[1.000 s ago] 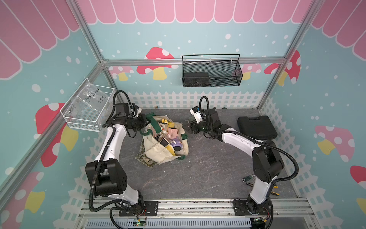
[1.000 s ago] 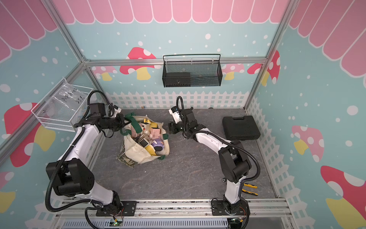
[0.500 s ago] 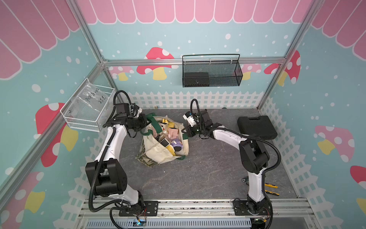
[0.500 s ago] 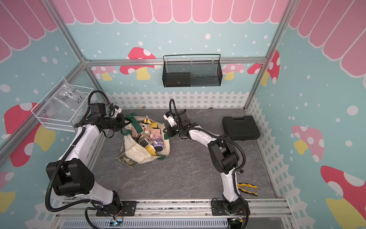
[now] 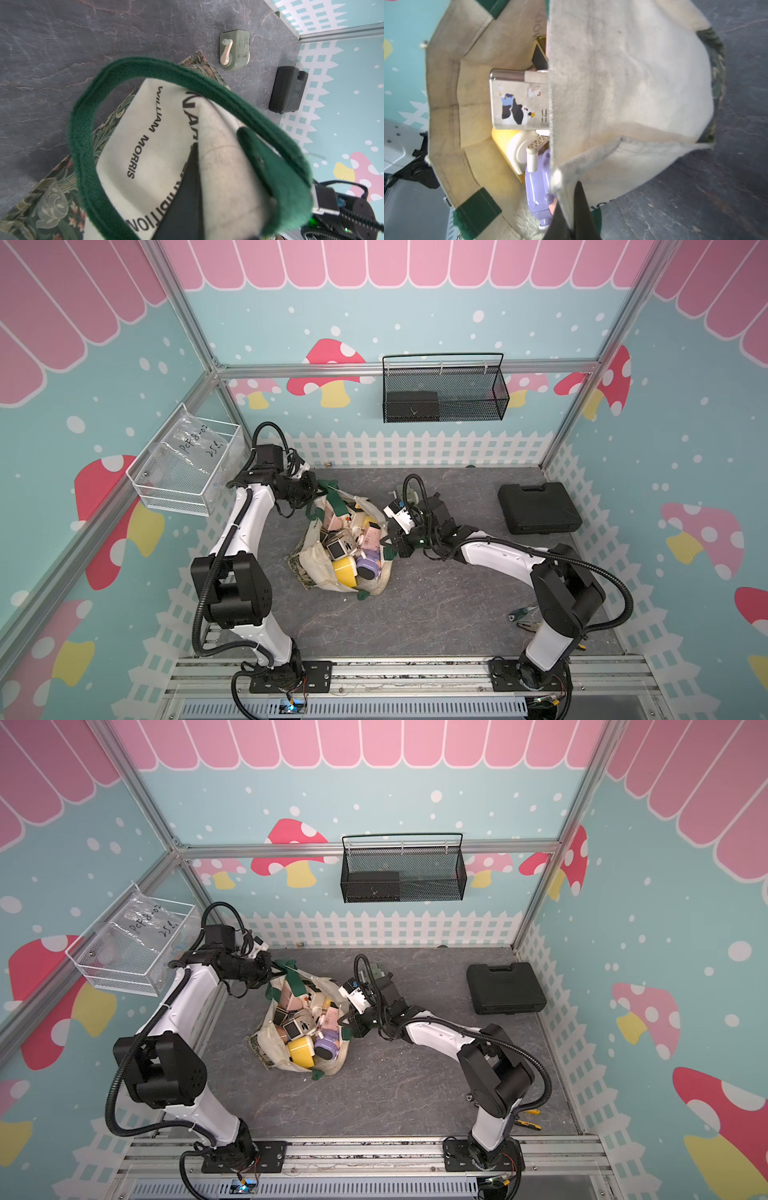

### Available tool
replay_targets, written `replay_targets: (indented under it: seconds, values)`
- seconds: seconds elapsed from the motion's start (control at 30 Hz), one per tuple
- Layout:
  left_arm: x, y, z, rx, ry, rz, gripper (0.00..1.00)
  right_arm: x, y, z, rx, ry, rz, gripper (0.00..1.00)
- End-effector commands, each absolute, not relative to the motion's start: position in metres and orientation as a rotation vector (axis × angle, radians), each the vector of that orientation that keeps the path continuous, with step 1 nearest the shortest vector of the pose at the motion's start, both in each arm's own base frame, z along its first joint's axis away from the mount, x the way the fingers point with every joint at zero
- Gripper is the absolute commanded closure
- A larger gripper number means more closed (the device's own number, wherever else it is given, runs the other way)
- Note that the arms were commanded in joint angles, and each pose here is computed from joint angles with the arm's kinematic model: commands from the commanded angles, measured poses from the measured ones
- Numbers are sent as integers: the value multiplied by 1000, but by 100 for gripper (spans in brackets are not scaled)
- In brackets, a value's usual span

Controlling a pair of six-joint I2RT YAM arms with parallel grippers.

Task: Take out the pencil sharpeners from the tote bags
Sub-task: Adjust the canvas bag at the center of the board.

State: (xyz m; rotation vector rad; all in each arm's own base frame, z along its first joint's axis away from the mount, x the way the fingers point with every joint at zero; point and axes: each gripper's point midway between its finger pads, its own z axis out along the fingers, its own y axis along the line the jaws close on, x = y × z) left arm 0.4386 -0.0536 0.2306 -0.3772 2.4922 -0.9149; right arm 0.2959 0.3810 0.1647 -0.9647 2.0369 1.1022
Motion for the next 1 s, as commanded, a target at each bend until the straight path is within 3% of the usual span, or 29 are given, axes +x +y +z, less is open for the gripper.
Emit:
replay_targets:
  seconds: [0.0,0.2,0.33,0.5,0.77,0.97]
  values:
    - [458,-42,271,-265,2360,-836,100,249,387,174,-1087,1990,1215,100]
    - [450,-53,254,-242,2370,-869,100,232,378,176,-1138,1936,1166,97]
    - [447,-55,258,-235,2353,-879,100,245,368,187,-1148,1892,1003,67]
    - [442,-55,261,-236,2347,-876,100,263,353,222,-1148,1806,787,47]
    - [437,-54,260,-244,2341,-869,100,255,362,288,-1007,1786,900,46]
    - [437,-56,258,-249,2346,-892,100,246,410,281,-1022,1858,948,46]
